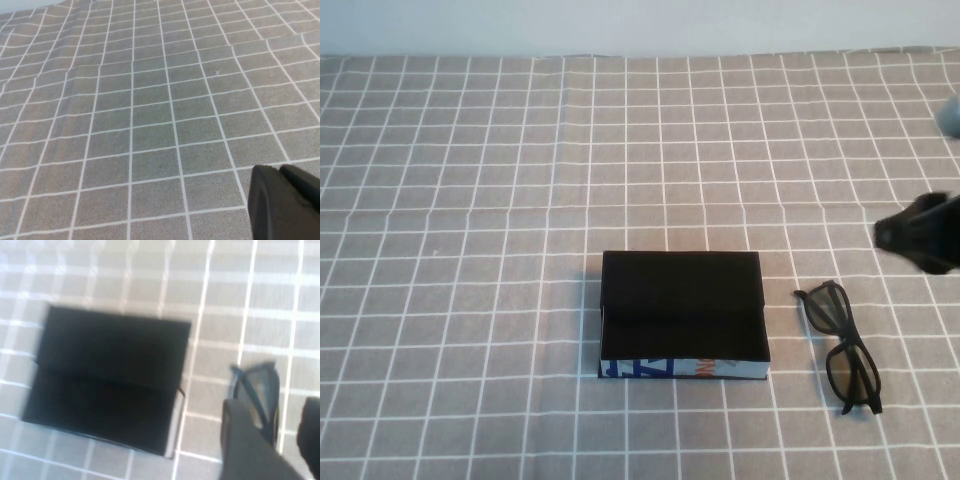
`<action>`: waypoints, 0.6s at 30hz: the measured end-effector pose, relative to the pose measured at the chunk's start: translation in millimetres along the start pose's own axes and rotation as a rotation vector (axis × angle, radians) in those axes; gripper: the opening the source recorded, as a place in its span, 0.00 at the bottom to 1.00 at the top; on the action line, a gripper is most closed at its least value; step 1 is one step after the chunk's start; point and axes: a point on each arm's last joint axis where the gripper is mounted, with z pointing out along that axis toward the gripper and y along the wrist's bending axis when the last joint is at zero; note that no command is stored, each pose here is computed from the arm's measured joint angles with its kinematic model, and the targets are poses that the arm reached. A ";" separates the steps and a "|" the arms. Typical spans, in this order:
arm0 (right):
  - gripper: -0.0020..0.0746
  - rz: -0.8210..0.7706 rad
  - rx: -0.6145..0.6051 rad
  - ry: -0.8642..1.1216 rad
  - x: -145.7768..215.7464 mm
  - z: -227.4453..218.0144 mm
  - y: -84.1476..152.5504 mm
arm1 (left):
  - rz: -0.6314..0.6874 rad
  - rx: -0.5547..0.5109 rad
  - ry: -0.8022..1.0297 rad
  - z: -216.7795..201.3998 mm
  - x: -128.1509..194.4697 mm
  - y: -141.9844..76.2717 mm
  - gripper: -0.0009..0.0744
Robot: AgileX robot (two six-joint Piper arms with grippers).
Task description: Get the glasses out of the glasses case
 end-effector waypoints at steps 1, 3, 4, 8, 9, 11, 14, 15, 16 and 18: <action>0.31 -0.007 -0.006 -0.025 0.0 -9.7 1.8 | 0.000 0.000 0.000 0.0 0.0 0.0 0.01; 0.25 -0.023 -0.023 -0.097 0.7 -34.0 6.2 | 0.000 0.000 0.000 0.0 0.0 0.0 0.01; 0.21 -0.029 -0.030 -0.127 1.4 -43.8 7.9 | 0.000 0.000 0.000 0.0 0.0 0.0 0.01; 0.06 -0.056 -0.061 -0.295 10.7 -90.3 13.7 | 0.000 0.000 0.000 0.0 0.0 0.0 0.01; 0.04 -0.060 -0.068 -0.335 15.8 -99.7 13.9 | 0.000 0.000 0.000 0.0 0.0 0.0 0.01; 0.02 -0.065 -0.076 -0.398 28.0 -112.7 12.8 | 0.000 0.000 0.000 0.0 0.0 0.0 0.01; 0.01 -0.067 -0.081 -0.469 53.2 -122.1 7.4 | 0.000 0.000 0.000 0.0 0.0 0.0 0.01; 0.01 -0.067 -0.082 -0.490 61.8 -123.1 5.0 | 0.000 0.000 0.000 0.0 0.0 0.0 0.01; 0.01 -0.067 -0.083 -0.513 68.8 -124.7 3.2 | 0.000 0.000 0.000 0.0 0.0 0.0 0.01; 0.01 -0.063 -0.081 -0.536 83.1 -121.9 -1.6 | 0.000 0.000 0.000 0.0 0.0 0.0 0.01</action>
